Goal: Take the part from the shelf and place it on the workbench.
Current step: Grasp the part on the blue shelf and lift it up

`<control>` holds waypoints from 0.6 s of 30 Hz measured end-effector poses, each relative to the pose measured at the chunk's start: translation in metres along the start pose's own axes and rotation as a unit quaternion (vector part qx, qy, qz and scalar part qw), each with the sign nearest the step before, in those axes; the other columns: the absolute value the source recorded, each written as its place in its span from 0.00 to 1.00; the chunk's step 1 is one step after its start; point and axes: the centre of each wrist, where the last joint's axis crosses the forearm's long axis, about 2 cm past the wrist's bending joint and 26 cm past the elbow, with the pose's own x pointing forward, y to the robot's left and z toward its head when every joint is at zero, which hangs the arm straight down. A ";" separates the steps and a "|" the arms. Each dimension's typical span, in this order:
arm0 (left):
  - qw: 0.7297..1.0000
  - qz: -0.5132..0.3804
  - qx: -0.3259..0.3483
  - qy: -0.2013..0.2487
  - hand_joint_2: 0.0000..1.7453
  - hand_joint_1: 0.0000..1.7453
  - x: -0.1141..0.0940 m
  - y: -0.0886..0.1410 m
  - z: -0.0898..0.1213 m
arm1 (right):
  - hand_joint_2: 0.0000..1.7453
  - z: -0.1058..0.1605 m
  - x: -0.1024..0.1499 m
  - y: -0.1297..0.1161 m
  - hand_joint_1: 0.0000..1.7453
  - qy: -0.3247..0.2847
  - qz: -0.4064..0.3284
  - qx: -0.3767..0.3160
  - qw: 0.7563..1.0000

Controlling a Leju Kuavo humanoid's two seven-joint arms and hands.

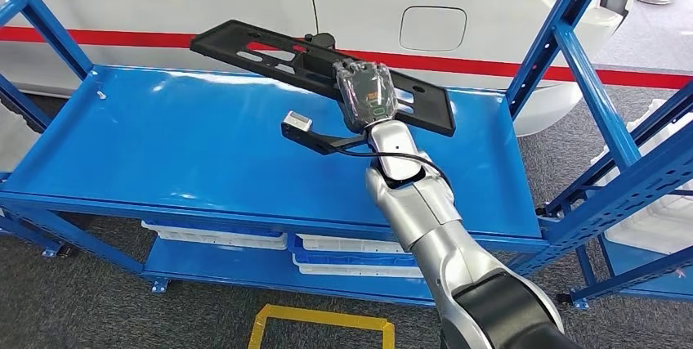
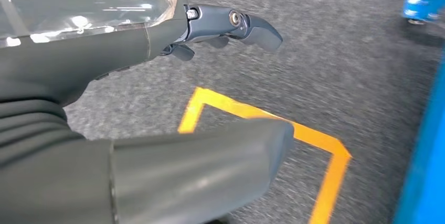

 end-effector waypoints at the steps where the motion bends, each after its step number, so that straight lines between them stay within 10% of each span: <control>1: 1.000 0.003 -0.013 -0.003 0.00 0.00 0.004 -0.001 -0.003 | 1.00 -0.006 0.000 -0.012 1.00 -0.007 0.000 -0.018 1.000; 2: 1.000 0.006 -0.026 -0.005 0.00 0.00 0.009 -0.002 -0.007 | 1.00 -0.011 -0.001 -0.026 1.00 -0.012 -0.001 -0.037 0.999; 6: 0.999 0.000 -0.049 -0.017 1.00 0.00 0.024 -0.006 -0.016 | 1.00 -0.025 -0.007 -0.070 1.00 -0.025 0.001 -0.108 0.994; 18: 0.998 -0.002 -0.058 -0.013 1.00 0.00 0.041 -0.012 -0.026 | 1.00 -0.025 -0.046 -0.122 1.00 -0.032 -0.075 -0.188 0.979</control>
